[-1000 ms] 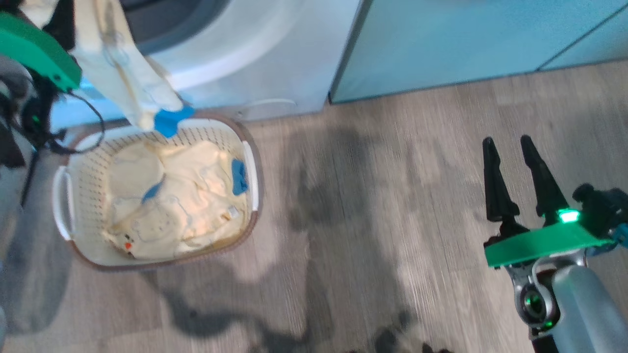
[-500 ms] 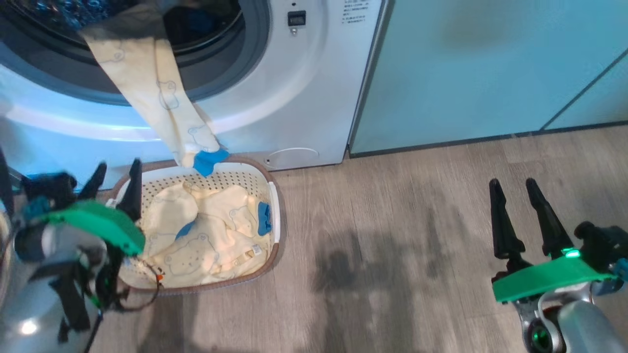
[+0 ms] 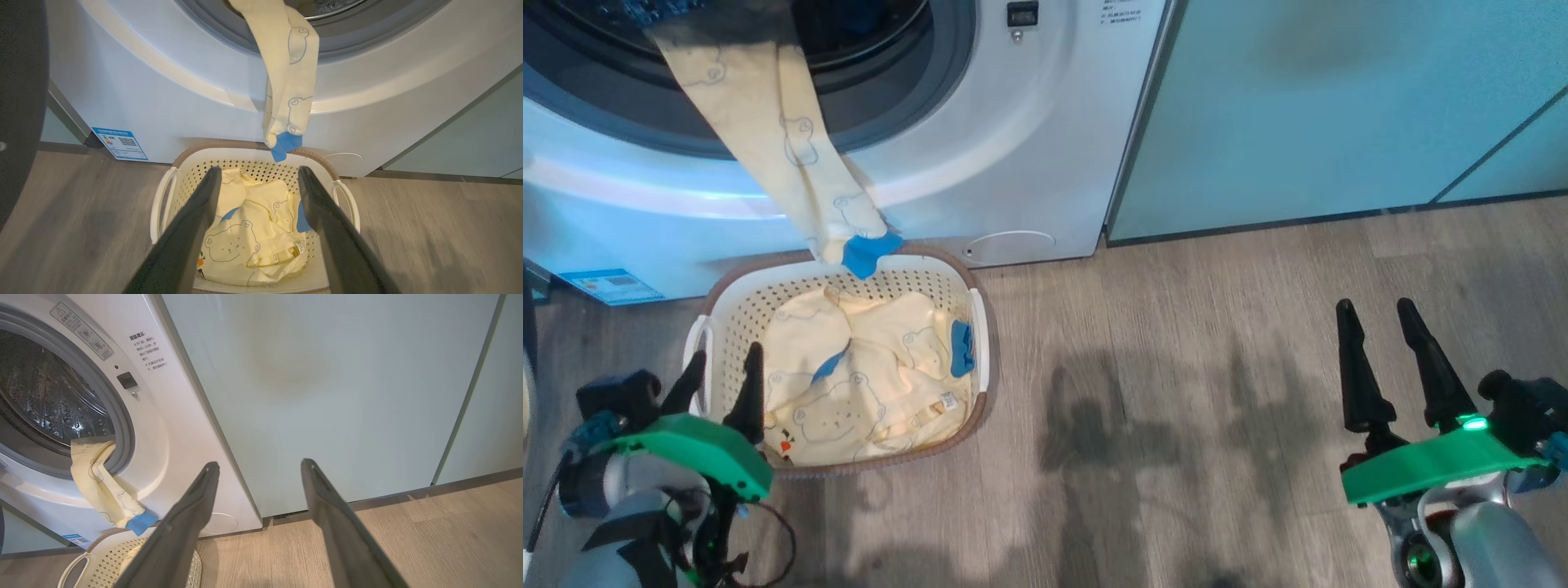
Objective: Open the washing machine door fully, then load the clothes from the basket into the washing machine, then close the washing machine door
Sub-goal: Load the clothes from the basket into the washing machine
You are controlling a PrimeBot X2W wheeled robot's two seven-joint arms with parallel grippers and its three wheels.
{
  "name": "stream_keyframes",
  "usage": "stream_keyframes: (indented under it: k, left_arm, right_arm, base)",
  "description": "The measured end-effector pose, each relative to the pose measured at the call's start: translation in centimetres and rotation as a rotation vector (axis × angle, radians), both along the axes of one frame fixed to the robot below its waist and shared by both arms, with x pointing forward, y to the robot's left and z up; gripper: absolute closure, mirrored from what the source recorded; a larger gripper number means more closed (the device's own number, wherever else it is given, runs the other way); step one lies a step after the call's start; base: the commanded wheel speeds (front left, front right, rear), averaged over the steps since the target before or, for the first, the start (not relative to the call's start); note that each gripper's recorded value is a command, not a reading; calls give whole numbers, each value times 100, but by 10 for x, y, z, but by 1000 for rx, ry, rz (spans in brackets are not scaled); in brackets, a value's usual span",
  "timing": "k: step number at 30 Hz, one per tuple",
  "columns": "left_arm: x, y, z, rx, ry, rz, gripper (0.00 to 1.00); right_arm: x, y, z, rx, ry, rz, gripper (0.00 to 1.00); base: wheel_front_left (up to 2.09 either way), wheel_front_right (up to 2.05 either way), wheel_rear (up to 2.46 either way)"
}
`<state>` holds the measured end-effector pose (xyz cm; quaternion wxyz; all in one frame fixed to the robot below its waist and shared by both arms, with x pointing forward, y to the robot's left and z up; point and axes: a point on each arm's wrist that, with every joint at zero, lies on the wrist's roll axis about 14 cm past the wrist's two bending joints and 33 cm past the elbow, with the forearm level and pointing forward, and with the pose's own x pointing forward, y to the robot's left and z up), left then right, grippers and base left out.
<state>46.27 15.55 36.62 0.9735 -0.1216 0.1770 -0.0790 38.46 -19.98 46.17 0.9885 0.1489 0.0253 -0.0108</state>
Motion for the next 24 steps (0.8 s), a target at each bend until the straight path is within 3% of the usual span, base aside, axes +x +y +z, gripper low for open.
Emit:
stream_keyframes:
  k: [6,24]
  left_arm:
    - [2,-7,-22,5,55,-36,0]
    - [82,-61,-97,-44,381,-181,0]
  right_arm:
    - [3,1,-10,-2,28,5,0]
    - [32,-5,-47,-28,118,-3,0]
  base:
    - [0,0,0]
    - [0,0,0]
